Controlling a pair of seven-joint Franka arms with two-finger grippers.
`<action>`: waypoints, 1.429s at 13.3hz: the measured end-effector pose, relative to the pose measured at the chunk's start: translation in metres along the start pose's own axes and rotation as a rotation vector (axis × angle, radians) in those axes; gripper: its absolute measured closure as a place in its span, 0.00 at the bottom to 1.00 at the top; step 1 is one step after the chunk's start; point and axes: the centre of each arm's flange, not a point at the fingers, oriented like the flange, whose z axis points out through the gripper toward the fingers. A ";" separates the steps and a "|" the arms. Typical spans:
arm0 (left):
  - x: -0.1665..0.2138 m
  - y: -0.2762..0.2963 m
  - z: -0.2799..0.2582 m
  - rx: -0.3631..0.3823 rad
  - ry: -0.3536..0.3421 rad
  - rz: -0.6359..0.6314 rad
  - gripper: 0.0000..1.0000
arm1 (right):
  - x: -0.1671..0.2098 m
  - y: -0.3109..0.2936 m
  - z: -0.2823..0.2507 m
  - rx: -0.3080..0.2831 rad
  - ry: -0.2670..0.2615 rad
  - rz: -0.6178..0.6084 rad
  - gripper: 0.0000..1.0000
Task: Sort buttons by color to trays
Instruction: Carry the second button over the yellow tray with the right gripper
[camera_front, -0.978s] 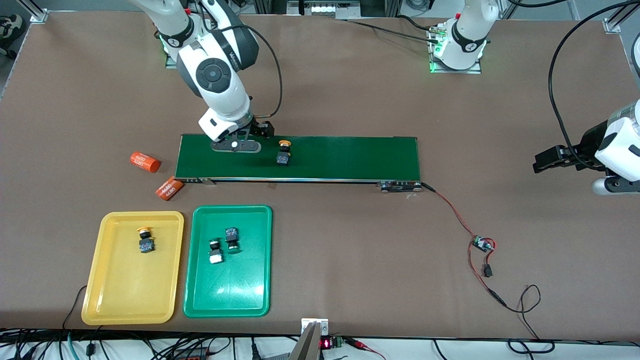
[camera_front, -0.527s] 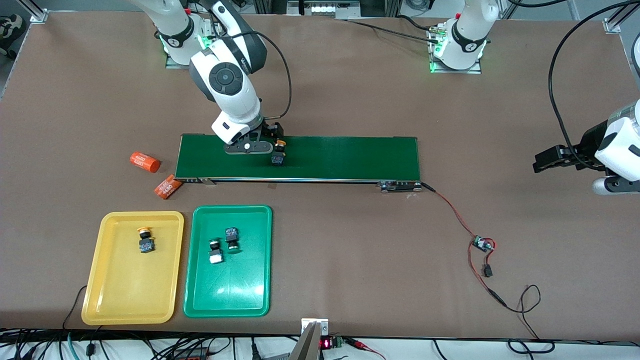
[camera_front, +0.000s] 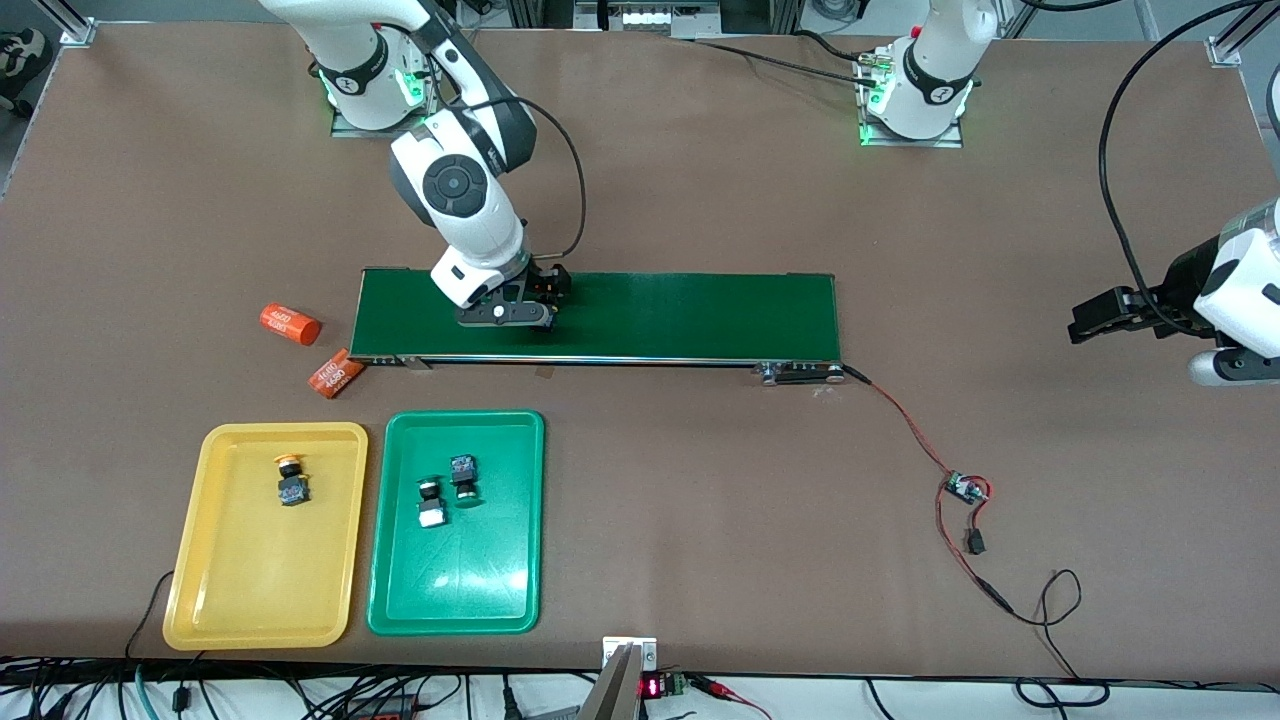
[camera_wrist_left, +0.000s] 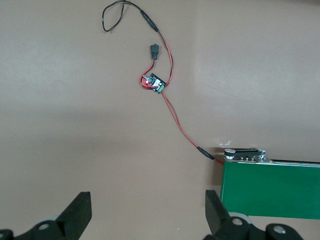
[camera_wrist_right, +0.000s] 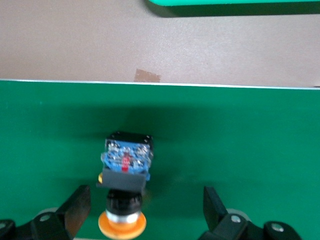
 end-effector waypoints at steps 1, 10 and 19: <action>0.000 0.001 -0.001 0.000 0.003 0.002 0.00 | 0.001 0.000 0.006 -0.001 0.001 -0.005 0.00; -0.026 0.007 0.006 -0.001 0.051 0.014 0.00 | 0.041 0.020 -0.013 -0.049 0.042 -0.046 0.56; -0.035 0.014 0.008 0.003 0.002 0.028 0.00 | 0.148 0.137 -0.104 -0.137 0.063 -0.087 0.56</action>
